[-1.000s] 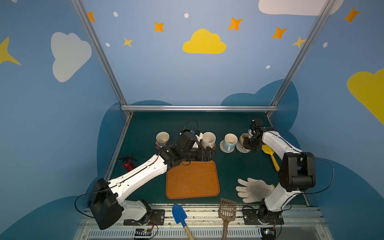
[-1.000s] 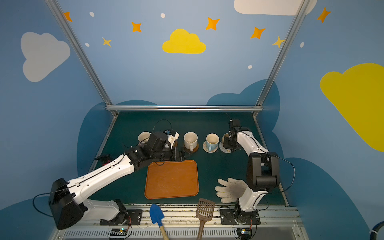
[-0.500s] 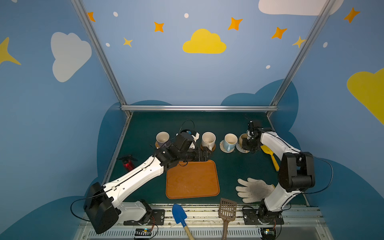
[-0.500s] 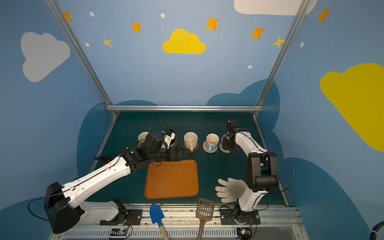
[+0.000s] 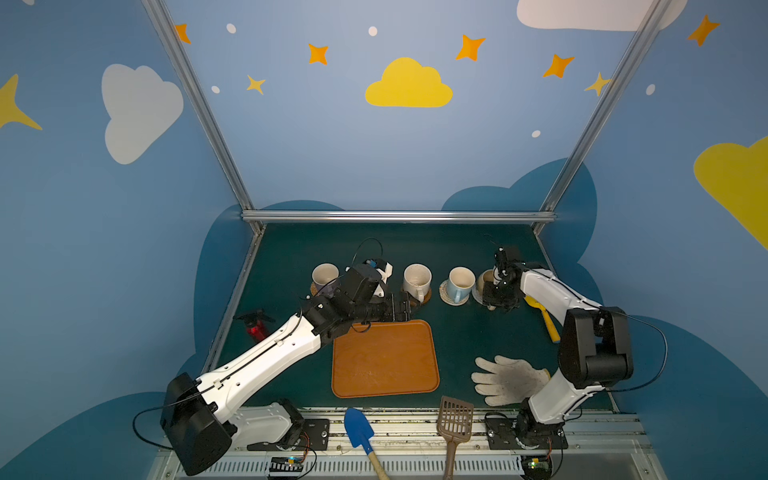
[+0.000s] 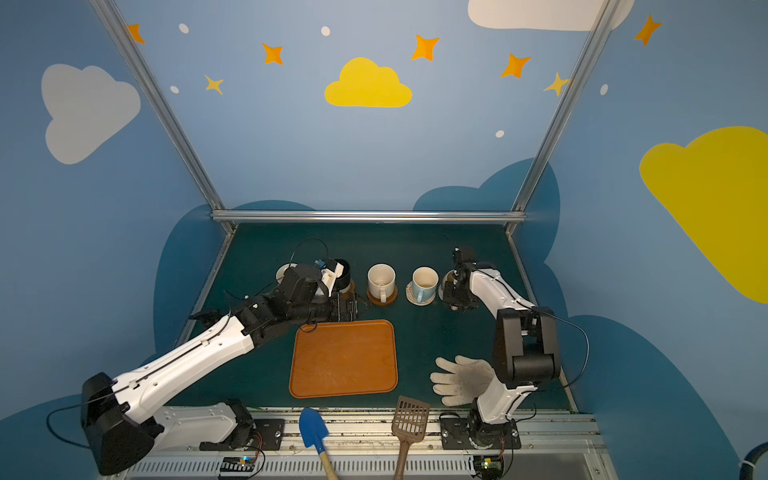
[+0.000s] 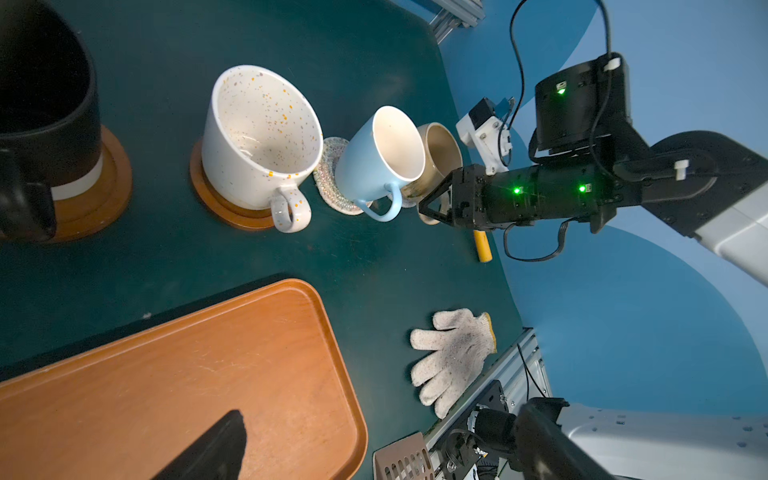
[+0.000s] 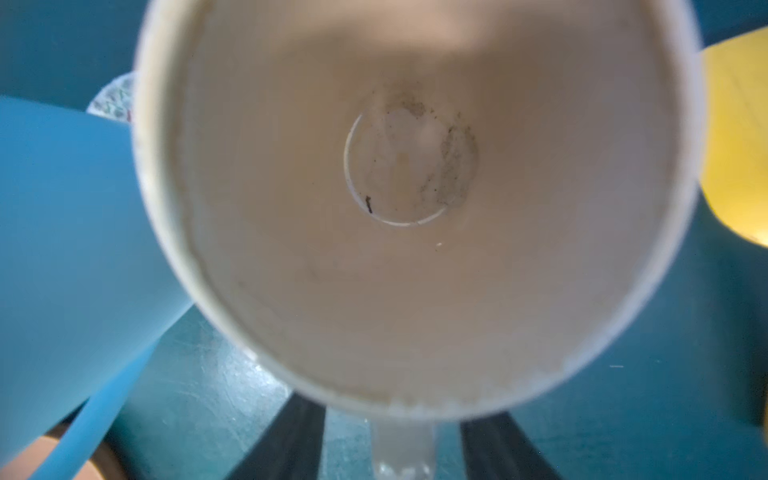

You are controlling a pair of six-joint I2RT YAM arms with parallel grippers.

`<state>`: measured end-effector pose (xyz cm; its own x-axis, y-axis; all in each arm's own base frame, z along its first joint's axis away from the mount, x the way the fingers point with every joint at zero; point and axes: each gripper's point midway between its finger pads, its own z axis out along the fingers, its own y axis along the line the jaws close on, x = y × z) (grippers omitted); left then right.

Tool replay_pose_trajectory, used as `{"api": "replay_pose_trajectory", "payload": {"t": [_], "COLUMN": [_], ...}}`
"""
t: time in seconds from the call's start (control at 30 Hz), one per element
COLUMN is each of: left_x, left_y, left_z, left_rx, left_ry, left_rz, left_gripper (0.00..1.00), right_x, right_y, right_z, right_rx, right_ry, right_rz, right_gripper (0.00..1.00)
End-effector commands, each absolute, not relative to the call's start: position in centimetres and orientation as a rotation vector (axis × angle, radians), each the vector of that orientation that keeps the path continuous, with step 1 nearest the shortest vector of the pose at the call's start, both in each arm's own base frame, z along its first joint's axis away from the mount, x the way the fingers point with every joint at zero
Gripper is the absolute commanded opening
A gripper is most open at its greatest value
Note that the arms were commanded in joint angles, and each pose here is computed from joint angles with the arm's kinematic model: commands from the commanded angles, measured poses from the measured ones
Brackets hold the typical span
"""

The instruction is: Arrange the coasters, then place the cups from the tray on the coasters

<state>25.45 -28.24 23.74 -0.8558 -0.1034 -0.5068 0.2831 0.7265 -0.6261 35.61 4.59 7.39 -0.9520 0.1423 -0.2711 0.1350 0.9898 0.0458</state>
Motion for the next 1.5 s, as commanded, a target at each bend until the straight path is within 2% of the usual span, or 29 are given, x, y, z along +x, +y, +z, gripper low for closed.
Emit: {"api": "replay_pose_trajectory", "payload": {"t": [0.0, 0.1, 0.17, 0.5, 0.67, 0.83, 0.9, 1.0, 1.23, 1.47], "left_x": [25.4, 25.5, 25.6, 26.4, 28.4, 30.5, 31.3, 32.2, 34.9, 35.9], "left_y": [-27.2, -26.2, -25.1, -18.8, -13.8, -9.9, -7.3, -4.0, -2.5, -2.6], "left_z": [24.3, 24.4, 24.6, 26.1, 26.6, 26.3, 25.1, 22.8, 19.9, 16.8], "left_rx": [0.141, 0.146, 0.172, 0.260, 0.322, 0.304, 0.205, 0.081, 0.037, 0.067], "left_ry": [2.395, 2.396, 2.404, 2.289, 2.030, 1.794, 1.814, 1.863, 1.874, 1.875], "left_rz": [-0.952, -0.911, -0.854, -0.578, -0.210, -0.012, 0.043, 0.102, 0.207, 0.164], "left_gripper": [1.00, 1.00, 1.00, 1.00, 1.00, 1.00, 1.00, 1.00, 1.00, 1.00], "right_x": [35.6, 35.1, 34.6, 32.3, 32.0, 31.8, 31.7, 31.7, 32.2, 32.7], "right_y": [4.3, 4.6, 5.0, 4.4, 2.9, 0.7, 0.5, -0.3, -1.6, -2.2], "right_z": [9.4, 10.5, 11.5, 18.5, 20.0, 21.1, 21.1, 20.4, 18.5, 16.6], "right_rx": [0.244, 0.242, 0.241, 0.224, 0.225, 0.279, 0.254, 0.248, 0.283, 0.281], "right_ry": [2.799, 2.775, 2.770, 2.479, 2.362, 2.203, 2.175, 2.148, 2.015, 1.893], "right_rz": [0.051, 0.097, 0.147, 0.191, 0.117, 0.025, 0.022, -0.024, -0.039, -0.037], "right_gripper": [0.62, 0.78, 0.82, 0.83, 0.83, 0.83, 0.84, 0.90, 0.90, 0.90]}}
